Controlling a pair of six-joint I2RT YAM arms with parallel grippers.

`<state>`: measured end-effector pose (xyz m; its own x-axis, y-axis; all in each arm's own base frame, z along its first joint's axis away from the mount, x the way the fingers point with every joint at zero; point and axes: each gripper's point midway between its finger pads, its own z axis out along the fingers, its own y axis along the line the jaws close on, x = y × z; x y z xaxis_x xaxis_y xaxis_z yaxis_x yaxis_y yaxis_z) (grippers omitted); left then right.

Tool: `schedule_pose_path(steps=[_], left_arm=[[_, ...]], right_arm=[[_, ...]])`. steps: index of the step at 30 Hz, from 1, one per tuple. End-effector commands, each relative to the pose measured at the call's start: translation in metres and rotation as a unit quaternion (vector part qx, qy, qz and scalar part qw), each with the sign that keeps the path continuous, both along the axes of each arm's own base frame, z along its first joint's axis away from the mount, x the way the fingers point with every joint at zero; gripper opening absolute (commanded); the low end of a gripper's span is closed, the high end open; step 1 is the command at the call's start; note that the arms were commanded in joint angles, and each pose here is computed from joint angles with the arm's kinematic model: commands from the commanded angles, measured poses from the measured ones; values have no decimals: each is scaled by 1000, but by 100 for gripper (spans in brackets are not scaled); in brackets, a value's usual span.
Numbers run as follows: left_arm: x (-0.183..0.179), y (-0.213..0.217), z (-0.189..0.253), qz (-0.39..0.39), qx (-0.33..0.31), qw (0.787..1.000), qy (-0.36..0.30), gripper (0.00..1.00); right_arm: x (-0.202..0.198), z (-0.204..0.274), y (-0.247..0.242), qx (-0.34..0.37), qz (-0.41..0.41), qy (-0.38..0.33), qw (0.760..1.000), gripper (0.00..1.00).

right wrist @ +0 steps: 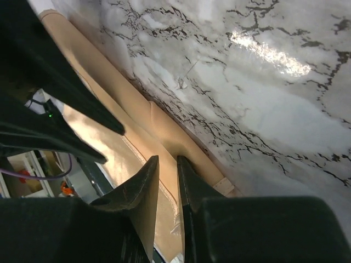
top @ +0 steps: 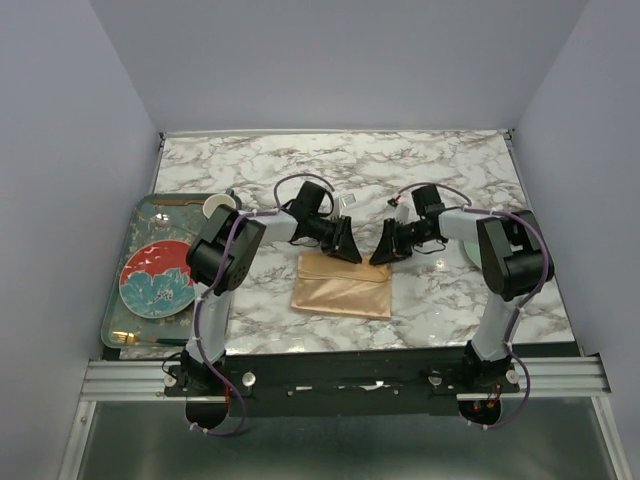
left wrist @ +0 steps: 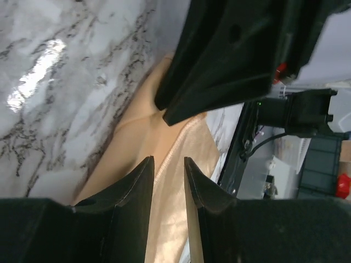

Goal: Fold the napkin into a case and place the utensils inside
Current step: Smooth out the 2/3-rectangle-folded napkin at the center of the board.

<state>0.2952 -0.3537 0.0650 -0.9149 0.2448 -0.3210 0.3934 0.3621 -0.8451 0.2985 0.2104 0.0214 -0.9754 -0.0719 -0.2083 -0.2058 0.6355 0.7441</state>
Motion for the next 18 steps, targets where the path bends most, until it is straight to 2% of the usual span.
schedule_pose_path(steps=[1, 8, 18], left_arm=[[2, 3, -33, 29, 0, 998, 61, 37], [-2, 41, -66, 53, 6, 992, 111, 40], [-9, 67, -50, 34, -29, 993, 106, 50]], right_arm=[[9, -32, -20, -113, -7, -14, 994, 28], [16, -38, -28, -169, -7, -8, 986, 28], [12, -46, -46, -224, 2, 9, 974, 28]])
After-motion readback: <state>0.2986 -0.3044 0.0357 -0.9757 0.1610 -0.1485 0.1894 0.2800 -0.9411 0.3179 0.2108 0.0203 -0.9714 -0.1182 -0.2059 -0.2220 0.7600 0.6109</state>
